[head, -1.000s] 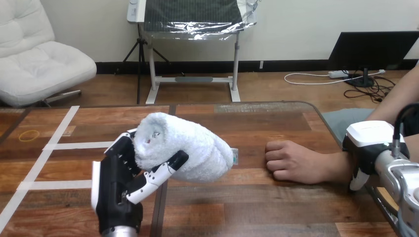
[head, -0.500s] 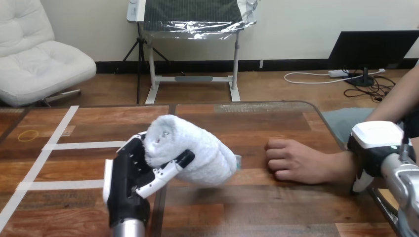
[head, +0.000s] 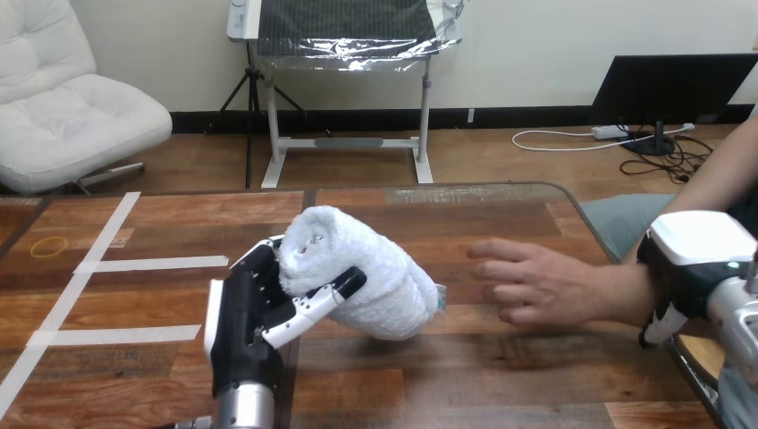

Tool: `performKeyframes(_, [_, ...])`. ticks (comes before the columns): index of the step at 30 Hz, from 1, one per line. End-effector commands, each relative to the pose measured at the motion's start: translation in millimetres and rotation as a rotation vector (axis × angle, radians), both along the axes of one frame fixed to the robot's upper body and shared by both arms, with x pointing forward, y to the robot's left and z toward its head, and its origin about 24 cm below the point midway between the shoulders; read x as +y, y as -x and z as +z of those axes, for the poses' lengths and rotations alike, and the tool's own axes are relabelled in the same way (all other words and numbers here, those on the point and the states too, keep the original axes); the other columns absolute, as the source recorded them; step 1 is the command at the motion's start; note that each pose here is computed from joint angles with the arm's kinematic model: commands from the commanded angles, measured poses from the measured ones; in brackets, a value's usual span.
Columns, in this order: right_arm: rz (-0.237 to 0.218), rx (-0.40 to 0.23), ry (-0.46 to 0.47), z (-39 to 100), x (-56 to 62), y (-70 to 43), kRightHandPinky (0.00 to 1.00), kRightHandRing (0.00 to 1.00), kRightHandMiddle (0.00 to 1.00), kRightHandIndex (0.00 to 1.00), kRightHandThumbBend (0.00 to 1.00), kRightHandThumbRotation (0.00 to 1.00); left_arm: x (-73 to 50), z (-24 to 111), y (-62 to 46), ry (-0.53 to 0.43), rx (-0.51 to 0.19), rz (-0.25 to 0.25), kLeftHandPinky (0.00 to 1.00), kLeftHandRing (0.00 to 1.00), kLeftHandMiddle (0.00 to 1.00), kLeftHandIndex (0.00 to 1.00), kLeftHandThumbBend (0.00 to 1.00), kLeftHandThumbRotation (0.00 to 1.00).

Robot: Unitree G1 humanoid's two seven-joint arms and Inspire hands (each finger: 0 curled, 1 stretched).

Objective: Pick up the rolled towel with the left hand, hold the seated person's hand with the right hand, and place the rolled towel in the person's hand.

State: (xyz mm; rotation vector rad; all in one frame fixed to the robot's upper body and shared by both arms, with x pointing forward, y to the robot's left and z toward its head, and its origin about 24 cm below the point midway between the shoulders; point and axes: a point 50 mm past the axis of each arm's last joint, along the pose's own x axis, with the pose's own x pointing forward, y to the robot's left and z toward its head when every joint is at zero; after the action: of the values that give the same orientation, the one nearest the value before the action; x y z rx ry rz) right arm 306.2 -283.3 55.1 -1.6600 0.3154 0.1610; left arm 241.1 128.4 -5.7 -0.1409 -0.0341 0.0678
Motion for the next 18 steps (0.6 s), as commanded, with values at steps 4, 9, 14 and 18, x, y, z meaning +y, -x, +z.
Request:
performKeyframes(4, [0.033,-0.136,-0.142,29.1,18.3,-7.3,0.12,0.20,0.30,0.38,0.71,0.00,-39.6,40.0,-34.0,0.066,-0.141,-0.075,0.51,0.48,0.47,0.52,0.71,0.03])
performKeyframes(9, [0.045,-0.162,-0.158,38.0,21.2,-5.1,0.12,0.19,0.28,0.38,0.71,0.00,-45.5,43.1,-37.7,0.072,-0.144,-0.087,0.50,0.48,0.47,0.52,0.71,0.02])
performKeyframes(14, [0.060,-0.189,-0.155,45.9,24.5,-3.0,0.11,0.18,0.27,0.38,0.71,0.00,-50.1,45.9,-40.3,0.067,-0.151,-0.096,0.49,0.48,0.46,0.51,0.71,0.02])
performKeyframes(18, [0.070,-0.203,-0.152,51.2,27.0,-1.5,0.10,0.17,0.26,0.36,0.70,0.00,-53.0,47.5,-41.8,0.063,-0.154,-0.102,0.49,0.47,0.46,0.51,0.70,0.01])
